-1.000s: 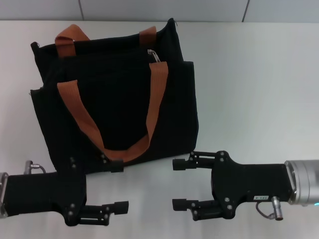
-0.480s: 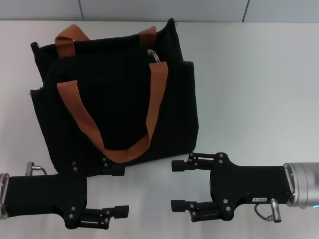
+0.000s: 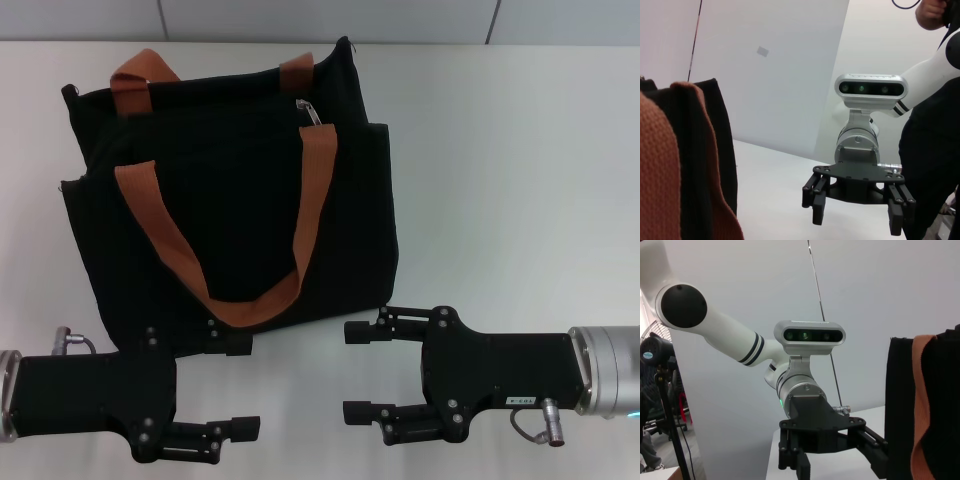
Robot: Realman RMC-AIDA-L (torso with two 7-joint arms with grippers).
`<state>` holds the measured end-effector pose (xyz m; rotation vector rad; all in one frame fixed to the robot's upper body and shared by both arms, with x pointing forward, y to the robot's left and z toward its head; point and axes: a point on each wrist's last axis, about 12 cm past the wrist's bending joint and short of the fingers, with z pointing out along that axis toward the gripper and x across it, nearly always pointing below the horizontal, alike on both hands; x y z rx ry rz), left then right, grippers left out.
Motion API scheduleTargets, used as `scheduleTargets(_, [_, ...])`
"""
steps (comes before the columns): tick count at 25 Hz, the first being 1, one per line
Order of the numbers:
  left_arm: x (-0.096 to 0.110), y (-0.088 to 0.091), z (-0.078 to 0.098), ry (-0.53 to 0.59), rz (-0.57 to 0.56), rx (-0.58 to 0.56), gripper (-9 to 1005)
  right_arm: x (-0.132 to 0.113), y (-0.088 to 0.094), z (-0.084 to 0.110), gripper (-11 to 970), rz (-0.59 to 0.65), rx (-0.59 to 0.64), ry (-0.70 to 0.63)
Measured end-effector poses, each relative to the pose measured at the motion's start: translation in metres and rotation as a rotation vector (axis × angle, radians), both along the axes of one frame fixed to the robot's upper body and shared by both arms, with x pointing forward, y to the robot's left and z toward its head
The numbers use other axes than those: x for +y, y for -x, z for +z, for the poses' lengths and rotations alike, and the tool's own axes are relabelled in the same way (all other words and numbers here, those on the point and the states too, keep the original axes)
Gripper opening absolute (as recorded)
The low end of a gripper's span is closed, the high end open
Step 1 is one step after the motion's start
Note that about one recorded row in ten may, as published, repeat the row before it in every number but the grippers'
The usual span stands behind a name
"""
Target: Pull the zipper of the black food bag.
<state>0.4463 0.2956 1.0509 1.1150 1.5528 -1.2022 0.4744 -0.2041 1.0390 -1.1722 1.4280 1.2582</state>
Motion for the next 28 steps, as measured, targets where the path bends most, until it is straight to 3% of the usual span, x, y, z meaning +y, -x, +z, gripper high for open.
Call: scheduleTargets(28, [-0.0019, -0.0012, -0.0008, -0.011, -0.01, -0.002, 829, 0.0004, -0.0004, -0.0004, 759, -0.002, -0.012, 0.002])
